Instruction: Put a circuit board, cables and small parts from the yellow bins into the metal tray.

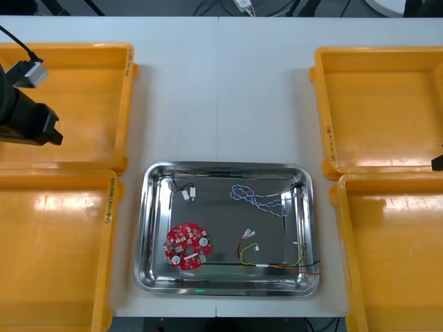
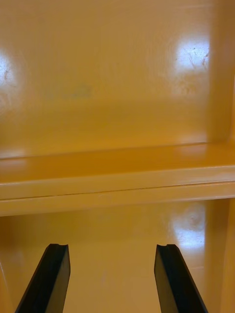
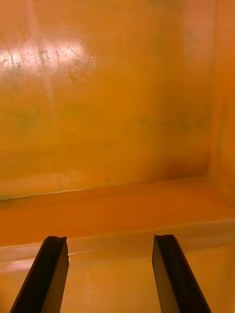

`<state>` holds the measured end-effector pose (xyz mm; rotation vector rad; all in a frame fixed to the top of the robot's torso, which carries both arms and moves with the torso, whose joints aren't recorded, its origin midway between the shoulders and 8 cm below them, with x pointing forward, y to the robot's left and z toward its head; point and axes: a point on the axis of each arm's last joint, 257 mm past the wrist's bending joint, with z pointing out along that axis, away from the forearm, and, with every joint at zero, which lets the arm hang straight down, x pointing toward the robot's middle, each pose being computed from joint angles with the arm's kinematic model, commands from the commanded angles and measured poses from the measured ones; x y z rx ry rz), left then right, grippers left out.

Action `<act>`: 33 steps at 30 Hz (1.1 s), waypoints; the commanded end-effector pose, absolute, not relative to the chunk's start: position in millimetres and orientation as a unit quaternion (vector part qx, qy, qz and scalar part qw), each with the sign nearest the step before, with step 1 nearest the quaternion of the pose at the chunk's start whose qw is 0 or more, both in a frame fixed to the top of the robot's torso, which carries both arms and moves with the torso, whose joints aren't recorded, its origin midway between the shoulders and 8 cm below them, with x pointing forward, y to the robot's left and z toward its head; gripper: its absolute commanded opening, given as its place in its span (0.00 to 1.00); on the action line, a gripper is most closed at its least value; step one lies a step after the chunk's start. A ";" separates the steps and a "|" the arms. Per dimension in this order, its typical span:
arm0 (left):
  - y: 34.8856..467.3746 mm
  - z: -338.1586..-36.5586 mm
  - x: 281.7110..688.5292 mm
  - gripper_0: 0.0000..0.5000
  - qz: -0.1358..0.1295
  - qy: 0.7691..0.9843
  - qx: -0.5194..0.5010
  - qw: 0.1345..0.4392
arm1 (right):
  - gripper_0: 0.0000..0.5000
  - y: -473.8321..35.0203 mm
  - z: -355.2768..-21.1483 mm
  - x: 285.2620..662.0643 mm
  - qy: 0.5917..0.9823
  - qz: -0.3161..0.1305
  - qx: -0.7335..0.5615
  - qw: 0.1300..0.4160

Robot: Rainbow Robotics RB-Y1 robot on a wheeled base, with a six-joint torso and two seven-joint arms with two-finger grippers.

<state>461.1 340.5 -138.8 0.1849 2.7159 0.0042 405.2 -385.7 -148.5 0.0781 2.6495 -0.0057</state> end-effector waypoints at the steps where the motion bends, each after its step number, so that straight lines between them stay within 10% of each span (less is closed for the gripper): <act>1: 383.0 -126.3 446.8 1.00 0.026 0.976 0.063 0.208 | 1.00 -404.1 -127.5 404.1 0.964 -0.035 0.013 0.262; 33: 418.9 -150.7 429.3 1.00 0.023 0.967 0.069 0.245 | 1.00 -404.1 -127.5 404.1 0.964 -0.035 0.013 0.262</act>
